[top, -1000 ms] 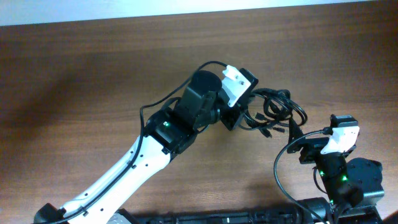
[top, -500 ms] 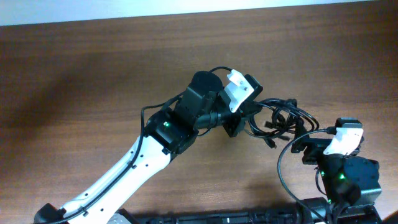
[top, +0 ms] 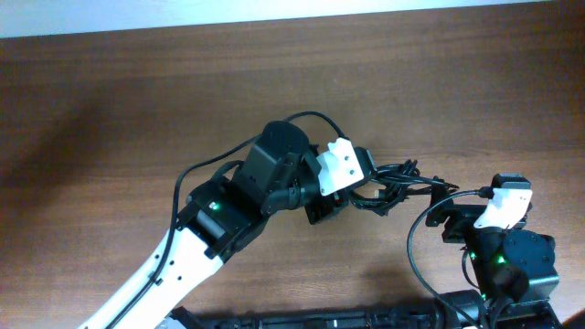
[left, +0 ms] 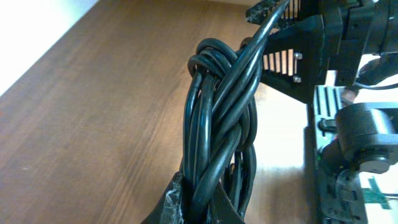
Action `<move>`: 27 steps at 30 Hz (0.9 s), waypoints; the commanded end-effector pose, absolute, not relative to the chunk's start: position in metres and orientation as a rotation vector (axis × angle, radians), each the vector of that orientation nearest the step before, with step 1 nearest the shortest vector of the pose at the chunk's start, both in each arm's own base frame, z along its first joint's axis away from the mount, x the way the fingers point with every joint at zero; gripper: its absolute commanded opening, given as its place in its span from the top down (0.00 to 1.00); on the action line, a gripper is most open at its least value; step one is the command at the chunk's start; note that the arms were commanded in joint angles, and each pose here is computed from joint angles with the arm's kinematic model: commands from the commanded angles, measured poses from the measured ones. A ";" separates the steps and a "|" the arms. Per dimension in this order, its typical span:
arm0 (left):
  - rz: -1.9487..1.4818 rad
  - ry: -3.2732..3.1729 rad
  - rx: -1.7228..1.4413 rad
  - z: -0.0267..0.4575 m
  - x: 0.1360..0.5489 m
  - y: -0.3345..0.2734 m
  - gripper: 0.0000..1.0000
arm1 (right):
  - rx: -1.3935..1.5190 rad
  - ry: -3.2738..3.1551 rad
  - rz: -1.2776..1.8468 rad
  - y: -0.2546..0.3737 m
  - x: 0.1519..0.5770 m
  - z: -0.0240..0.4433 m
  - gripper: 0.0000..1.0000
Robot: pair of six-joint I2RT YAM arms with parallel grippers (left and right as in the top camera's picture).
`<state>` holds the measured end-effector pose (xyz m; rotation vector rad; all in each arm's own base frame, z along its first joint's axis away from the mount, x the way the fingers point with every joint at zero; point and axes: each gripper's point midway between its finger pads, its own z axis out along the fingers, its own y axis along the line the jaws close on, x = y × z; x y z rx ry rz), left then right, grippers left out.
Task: Untangle cables
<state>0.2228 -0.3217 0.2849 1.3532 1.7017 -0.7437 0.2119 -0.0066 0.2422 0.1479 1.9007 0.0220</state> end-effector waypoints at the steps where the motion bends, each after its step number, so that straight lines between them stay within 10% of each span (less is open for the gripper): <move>1: -0.653 1.641 1.330 0.307 0.228 -0.310 1.00 | 0.256 1.859 -0.074 -0.028 0.207 0.252 0.01; 27: -0.680 1.372 1.689 0.306 0.160 -0.286 1.00 | 0.201 1.829 0.009 -0.014 0.212 0.260 0.01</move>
